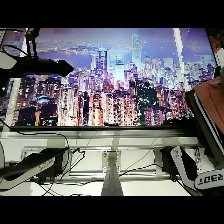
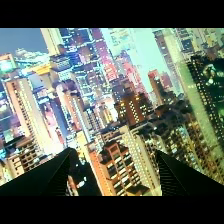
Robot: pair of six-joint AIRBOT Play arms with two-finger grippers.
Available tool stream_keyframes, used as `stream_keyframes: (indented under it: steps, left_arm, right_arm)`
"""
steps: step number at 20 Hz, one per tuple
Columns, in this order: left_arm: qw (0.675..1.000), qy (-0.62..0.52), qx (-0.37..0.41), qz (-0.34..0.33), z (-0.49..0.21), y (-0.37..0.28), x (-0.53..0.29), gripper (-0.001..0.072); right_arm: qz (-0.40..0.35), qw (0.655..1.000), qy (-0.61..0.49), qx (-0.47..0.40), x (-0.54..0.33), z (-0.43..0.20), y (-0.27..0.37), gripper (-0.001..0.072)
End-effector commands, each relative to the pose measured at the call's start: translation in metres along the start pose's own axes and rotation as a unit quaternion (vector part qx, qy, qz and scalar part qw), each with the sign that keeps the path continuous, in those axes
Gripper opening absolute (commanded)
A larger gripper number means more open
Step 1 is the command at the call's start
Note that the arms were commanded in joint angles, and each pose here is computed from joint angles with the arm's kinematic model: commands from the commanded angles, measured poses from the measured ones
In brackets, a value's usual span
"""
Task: Fold the clothes and pants, and hang the long-sleeved shirts on hangers.
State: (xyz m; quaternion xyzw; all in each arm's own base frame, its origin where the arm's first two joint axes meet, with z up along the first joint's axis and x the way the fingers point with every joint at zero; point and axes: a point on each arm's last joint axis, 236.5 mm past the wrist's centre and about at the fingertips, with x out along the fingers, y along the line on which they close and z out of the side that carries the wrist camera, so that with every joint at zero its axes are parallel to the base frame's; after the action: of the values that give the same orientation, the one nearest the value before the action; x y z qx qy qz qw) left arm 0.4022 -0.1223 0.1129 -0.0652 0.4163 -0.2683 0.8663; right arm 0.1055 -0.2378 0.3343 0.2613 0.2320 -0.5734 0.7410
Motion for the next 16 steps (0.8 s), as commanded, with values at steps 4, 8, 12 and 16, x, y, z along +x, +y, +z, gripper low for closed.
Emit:
stream_keyframes:
  steps: [4, 8, 12, 16]
  left_arm:
    - [1.0, -0.002, 0.0, -0.001, 0.001, -0.001, -0.001, 0.0604]
    - [1.0, -0.002, 0.0, -0.001, 0.001, -0.001, -0.001, 0.0604]
    - [1.0, -0.002, 0.0, -0.001, 0.001, -0.001, -0.001, 0.0604]
    - [1.0, -0.002, 0.0, -0.001, 0.001, -0.001, -0.001, 0.0604]
  right_arm:
    - [0.148, 0.982, 0.084, -0.082, 0.008, -0.033, 0.071, 0.0436]
    - [0.359, 0.898, 0.175, -0.186, -0.029, -0.094, 0.188, 0.0038]
    - [0.457, 0.826, 0.187, -0.272, -0.076, -0.146, 0.257, 0.0037]
    - [0.426, 0.807, 0.133, -0.387, -0.082, -0.178, 0.276, 0.0036]
